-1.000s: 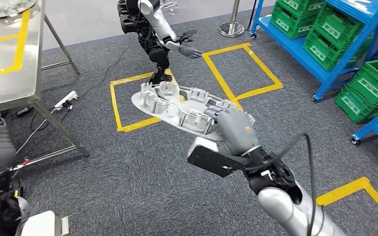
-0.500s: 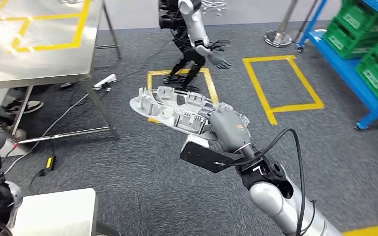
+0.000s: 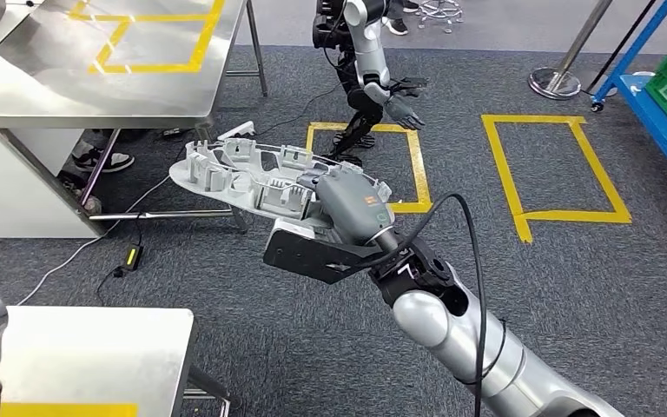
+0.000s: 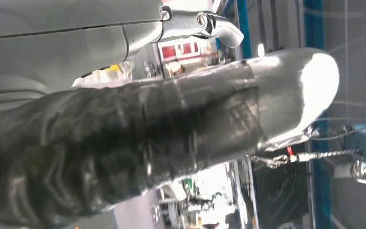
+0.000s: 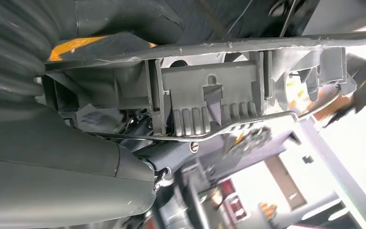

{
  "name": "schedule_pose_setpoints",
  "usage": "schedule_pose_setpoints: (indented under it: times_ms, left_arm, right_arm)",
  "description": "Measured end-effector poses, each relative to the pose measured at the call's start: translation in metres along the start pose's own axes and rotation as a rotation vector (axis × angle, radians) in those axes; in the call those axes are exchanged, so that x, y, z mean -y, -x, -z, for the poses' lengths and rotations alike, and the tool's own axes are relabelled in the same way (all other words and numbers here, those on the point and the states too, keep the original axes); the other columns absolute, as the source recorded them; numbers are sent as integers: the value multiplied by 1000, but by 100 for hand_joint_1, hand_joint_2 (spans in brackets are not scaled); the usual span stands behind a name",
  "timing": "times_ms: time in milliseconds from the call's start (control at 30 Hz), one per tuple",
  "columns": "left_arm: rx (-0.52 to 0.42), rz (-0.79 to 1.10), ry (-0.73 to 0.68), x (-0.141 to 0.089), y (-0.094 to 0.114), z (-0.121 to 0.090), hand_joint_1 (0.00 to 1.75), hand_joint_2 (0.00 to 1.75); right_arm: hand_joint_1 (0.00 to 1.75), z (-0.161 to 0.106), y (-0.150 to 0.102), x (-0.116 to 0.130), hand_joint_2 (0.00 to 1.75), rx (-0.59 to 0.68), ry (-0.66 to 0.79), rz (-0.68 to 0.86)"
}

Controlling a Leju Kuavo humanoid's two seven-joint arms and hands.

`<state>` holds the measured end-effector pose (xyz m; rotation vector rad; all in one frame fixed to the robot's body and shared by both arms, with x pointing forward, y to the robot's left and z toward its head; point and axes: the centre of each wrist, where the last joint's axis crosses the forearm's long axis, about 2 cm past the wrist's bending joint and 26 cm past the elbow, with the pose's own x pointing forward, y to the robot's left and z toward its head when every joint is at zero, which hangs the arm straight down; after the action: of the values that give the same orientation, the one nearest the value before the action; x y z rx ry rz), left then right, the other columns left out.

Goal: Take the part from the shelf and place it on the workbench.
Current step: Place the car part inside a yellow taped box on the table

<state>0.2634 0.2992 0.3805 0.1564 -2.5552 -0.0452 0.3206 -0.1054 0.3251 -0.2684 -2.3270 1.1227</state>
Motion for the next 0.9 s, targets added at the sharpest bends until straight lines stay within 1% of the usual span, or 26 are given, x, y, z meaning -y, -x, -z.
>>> schedule_pose_setpoints:
  times_ms: [167, 367, 567, 900]
  left_arm:
    - [12, -4, -7, -1, -3, 9, 0, 0]
    - [44, -1, -16, -3, -9, 27, 0, 0]
    - [43, -1, -13, -2, -8, 30, 0, 0]
    - [42, 11, -13, -3, -7, 33, 0, 0]
  right_arm:
    - [175, 7, -2, -7, 175, 7, -14, 5]
    - [175, 23, -9, -9, 175, 43, -11, 7]
    - [175, 27, -10, -18, 175, 39, -31, 16]
    - [175, 37, -18, -23, 175, 57, -40, 27]
